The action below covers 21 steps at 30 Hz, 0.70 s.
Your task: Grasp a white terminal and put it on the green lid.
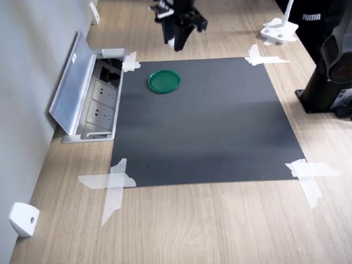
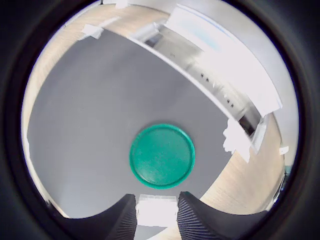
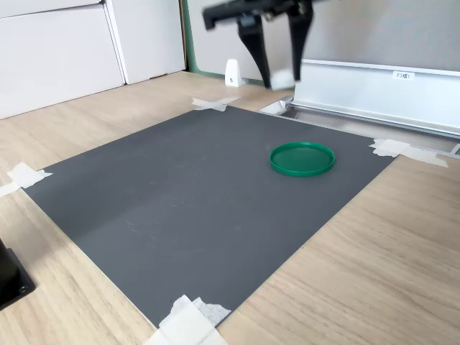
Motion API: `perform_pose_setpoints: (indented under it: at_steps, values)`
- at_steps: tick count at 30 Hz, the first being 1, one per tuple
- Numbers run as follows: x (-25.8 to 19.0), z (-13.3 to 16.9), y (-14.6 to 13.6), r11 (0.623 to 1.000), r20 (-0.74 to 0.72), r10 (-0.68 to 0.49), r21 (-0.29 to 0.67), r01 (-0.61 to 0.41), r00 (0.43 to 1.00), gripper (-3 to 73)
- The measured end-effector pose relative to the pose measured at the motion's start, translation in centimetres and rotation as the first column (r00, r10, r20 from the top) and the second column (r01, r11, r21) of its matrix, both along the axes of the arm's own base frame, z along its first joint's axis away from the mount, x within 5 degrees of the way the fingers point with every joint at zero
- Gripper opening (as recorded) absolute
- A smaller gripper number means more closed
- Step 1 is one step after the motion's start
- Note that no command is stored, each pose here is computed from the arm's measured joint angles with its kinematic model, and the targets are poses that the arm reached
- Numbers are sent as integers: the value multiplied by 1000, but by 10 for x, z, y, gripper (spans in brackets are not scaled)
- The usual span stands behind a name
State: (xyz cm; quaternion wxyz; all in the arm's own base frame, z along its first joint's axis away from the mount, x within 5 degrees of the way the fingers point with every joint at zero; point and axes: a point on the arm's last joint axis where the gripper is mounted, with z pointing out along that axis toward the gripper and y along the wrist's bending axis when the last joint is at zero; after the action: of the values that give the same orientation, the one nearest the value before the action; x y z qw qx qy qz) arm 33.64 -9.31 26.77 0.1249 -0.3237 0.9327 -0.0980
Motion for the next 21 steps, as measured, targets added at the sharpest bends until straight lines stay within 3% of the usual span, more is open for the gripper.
perform_pose_setpoints:
  at_steps: [11,21]
  values:
    - [26,-52,-10,1000,-48,-28,13,29,998,311]
    - [33,-70,-11,999,-58,-33,26,35,998,311]
